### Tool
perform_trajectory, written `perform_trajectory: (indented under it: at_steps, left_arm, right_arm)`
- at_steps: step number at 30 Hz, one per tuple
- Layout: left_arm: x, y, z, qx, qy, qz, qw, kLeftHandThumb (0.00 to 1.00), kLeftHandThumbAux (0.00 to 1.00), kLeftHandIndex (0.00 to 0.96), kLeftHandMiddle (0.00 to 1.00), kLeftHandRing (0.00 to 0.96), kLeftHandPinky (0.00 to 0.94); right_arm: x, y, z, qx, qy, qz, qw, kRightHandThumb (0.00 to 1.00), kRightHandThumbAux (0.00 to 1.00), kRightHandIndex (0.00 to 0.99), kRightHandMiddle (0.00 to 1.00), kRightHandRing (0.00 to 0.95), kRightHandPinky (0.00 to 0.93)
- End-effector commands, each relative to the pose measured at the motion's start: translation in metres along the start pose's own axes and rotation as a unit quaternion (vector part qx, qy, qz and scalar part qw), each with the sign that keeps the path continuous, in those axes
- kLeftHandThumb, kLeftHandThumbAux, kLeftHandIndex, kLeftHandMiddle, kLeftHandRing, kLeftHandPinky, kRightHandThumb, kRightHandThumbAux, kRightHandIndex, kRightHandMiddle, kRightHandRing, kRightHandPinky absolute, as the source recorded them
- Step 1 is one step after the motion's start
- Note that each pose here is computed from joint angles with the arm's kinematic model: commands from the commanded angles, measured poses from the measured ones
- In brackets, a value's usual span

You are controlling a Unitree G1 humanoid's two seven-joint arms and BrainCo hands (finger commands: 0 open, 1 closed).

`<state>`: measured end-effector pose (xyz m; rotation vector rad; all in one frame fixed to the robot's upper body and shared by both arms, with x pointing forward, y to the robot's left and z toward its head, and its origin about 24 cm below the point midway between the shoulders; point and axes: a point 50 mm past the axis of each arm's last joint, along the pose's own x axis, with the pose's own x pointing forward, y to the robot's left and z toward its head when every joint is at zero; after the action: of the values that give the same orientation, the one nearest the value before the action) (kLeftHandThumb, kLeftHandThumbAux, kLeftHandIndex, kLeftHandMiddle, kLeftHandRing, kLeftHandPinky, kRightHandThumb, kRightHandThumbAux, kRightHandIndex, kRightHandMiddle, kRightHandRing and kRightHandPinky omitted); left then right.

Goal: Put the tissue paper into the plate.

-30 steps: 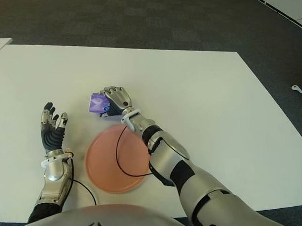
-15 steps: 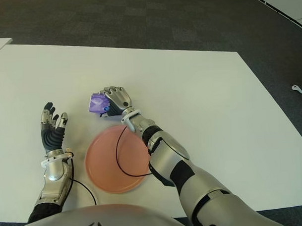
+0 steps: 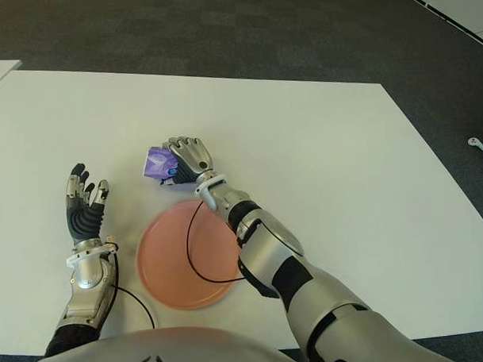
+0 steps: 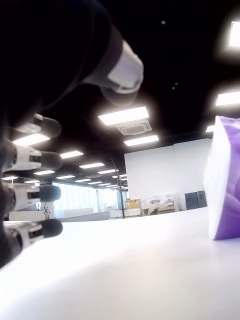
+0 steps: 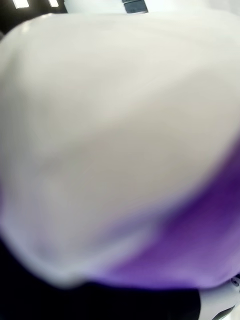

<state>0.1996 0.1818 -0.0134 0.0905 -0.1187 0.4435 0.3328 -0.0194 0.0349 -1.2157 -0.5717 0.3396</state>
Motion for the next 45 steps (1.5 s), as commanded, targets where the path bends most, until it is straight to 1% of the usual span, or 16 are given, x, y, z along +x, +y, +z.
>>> perform_trajectory:
  at_steps: [1, 3, 4, 7, 9, 13, 15, 19, 22, 26, 30, 34, 36, 40, 42, 45]
  left_arm:
    - [-0.045, 0.015, -0.046, 0.058, 0.125, -0.011, 0.99, 0.0, 0.547, 0.0, 0.0, 0.0, 0.0]
    - [-0.045, 0.015, -0.046, 0.058, 0.125, -0.011, 0.99, 0.0, 0.551, 0.0, 0.0, 0.0, 0.0]
    - [-0.045, 0.015, -0.046, 0.058, 0.126, -0.011, 0.99, 0.0, 0.551, 0.0, 0.0, 0.0, 0.0]
    - [-0.045, 0.015, -0.047, 0.06, 0.13, -0.013, 0.99, 0.0, 0.555, 0.0, 0.0, 0.0, 0.0]
    - [-0.045, 0.016, -0.047, 0.061, 0.132, -0.014, 0.989, 0.0, 0.559, 0.0, 0.0, 0.0, 0.0]
    - [-0.045, 0.016, -0.047, 0.058, 0.133, -0.018, 0.989, 0.0, 0.567, 0.0, 0.0, 0.0, 0.0]
    - [-0.045, 0.016, -0.047, 0.058, 0.133, -0.019, 0.989, 0.0, 0.571, 0.0, 0.0, 0.0, 0.0]
    - [-0.045, 0.016, -0.047, 0.056, 0.131, -0.019, 0.99, 0.0, 0.574, 0.0, 0.0, 0.0, 0.0]
    - [-0.045, 0.017, -0.047, 0.055, 0.129, -0.019, 0.99, 0.0, 0.575, 0.0, 0.0, 0.0, 0.0]
    - [-0.045, 0.016, -0.046, 0.063, 0.124, -0.024, 0.99, 0.0, 0.56, 0.0, 0.0, 0.0, 0.0]
    - [-0.045, 0.016, -0.046, 0.071, 0.125, -0.026, 0.989, 0.0, 0.549, 0.0, 0.0, 0.0, 0.0]
    - [-0.045, 0.016, -0.046, 0.071, 0.127, -0.029, 0.989, 0.0, 0.55, 0.0, 0.0, 0.0, 0.0]
    - [-0.044, 0.015, -0.045, 0.069, 0.126, -0.03, 0.989, 0.0, 0.549, 0.0, 0.0, 0.0, 0.0]
    - [-0.044, 0.015, -0.045, 0.07, 0.124, -0.027, 0.989, 0.0, 0.538, 0.0, 0.0, 0.0, 0.0]
    - [-0.044, 0.015, -0.045, 0.071, 0.123, -0.027, 0.99, 0.0, 0.529, 0.0, 0.0, 0.0, 0.0]
    - [-0.044, 0.014, -0.044, 0.075, 0.118, -0.024, 0.99, 0.0, 0.514, 0.0, 0.0, 0.0, 0.0]
  right_arm:
    - [0.01, -0.016, -0.012, 0.039, 0.034, -0.006, 0.999, 0.918, 0.7, 0.452, 0.86, 0.816, 0.515]
    - [0.016, -0.023, -0.013, 0.049, 0.037, -0.016, 0.998, 0.966, 0.698, 0.456, 0.863, 0.804, 0.458]
    - [0.019, -0.027, -0.013, 0.053, 0.039, -0.022, 0.998, 0.973, 0.698, 0.456, 0.864, 0.803, 0.45]
    - [0.031, -0.047, -0.016, 0.071, 0.041, -0.052, 0.995, 0.991, 0.697, 0.457, 0.869, 0.796, 0.425]
    - [0.033, -0.051, -0.017, 0.076, 0.041, -0.059, 0.994, 0.996, 0.697, 0.458, 0.873, 0.793, 0.418]
    - [0.046, -0.08, -0.013, 0.091, 0.008, -0.129, 0.988, 0.999, 0.697, 0.458, 0.876, 0.791, 0.416]
    - [0.05, -0.09, -0.011, 0.096, -0.003, -0.152, 0.984, 0.999, 0.696, 0.458, 0.871, 0.783, 0.417]
    - [0.055, -0.104, -0.005, 0.104, -0.028, -0.191, 0.976, 1.0, 0.696, 0.458, 0.865, 0.775, 0.421]
    - [0.057, -0.111, -0.001, 0.107, -0.046, -0.211, 0.971, 1.0, 0.695, 0.458, 0.864, 0.778, 0.424]
    - [0.059, -0.124, 0.002, 0.11, -0.072, -0.238, 0.962, 1.0, 0.694, 0.457, 0.873, 0.798, 0.432]
    - [0.059, -0.131, 0.004, 0.116, -0.089, -0.254, 0.956, 1.0, 0.694, 0.456, 0.888, 0.821, 0.435]
    - [0.057, -0.132, 0.008, 0.119, -0.107, -0.267, 0.95, 1.0, 0.693, 0.456, 0.899, 0.835, 0.436]
    - [0.052, -0.13, 0.01, 0.12, -0.123, -0.274, 0.946, 1.0, 0.694, 0.456, 0.904, 0.841, 0.436]
    - [0.039, -0.122, 0.012, 0.129, -0.154, -0.272, 0.941, 1.0, 0.694, 0.456, 0.907, 0.847, 0.436]
    - [0.035, -0.12, 0.013, 0.134, -0.164, -0.268, 0.94, 1.0, 0.694, 0.456, 0.907, 0.848, 0.436]
    - [0.021, -0.112, 0.014, 0.151, -0.186, -0.249, 0.939, 1.0, 0.693, 0.456, 0.904, 0.849, 0.436]
